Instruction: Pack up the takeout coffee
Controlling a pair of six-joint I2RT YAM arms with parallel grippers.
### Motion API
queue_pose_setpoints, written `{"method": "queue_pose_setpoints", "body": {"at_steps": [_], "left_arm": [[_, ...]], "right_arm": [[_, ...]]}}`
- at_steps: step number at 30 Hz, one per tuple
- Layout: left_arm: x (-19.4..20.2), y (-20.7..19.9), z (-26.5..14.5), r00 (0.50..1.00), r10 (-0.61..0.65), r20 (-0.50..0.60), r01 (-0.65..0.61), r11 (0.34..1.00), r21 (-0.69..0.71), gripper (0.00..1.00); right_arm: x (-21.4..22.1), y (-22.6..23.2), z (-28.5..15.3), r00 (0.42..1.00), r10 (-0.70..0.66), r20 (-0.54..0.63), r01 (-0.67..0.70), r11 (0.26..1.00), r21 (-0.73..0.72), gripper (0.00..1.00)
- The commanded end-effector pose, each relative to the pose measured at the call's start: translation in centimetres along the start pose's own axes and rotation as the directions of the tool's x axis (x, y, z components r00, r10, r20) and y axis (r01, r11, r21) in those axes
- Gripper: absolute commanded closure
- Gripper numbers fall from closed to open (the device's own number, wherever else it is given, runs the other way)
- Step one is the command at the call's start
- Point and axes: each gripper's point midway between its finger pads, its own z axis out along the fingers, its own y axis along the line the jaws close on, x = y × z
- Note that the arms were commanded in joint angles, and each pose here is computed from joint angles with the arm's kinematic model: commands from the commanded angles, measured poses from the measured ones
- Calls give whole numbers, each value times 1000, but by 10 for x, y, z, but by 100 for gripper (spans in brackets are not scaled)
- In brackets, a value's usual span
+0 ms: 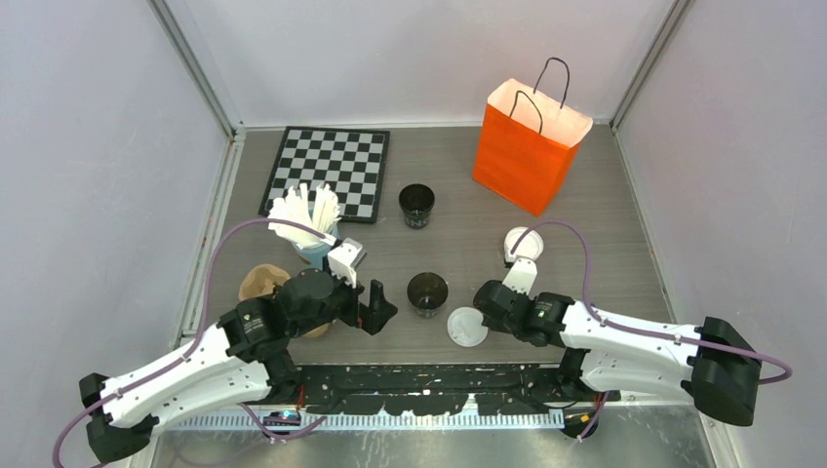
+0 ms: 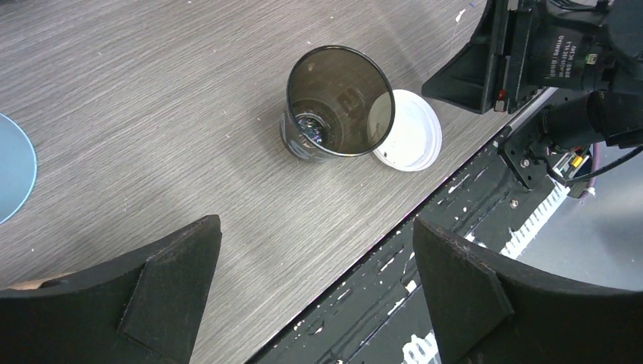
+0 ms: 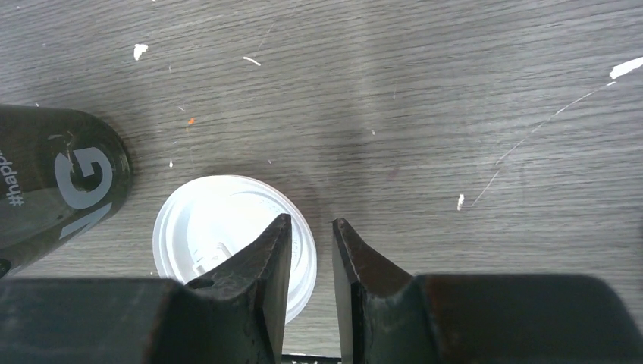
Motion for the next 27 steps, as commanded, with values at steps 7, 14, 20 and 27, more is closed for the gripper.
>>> {"method": "queue_pose_setpoints", "body": {"at_steps": [7,14,20,27], "left_arm": [[3,6,1,1000,5,-3,-5,1000,-25,9],[7,4,7,999,7,-40,-9,999,-32,16],[4,-2,9,998,29,-48,-29,1000,-8,19],[-16,-13,7,1000,19,-21,-19,1000,11,22]], "right_arm": [[2,10,15,1000,5,24,-4,1000,-20,71],[2,3,18,999,-45,26,44,999,25,87],[-11,9,7,996,-74,46,73,997,12,100],[-35,20,-22,995,-34,96,40,997,-66,100]]}}
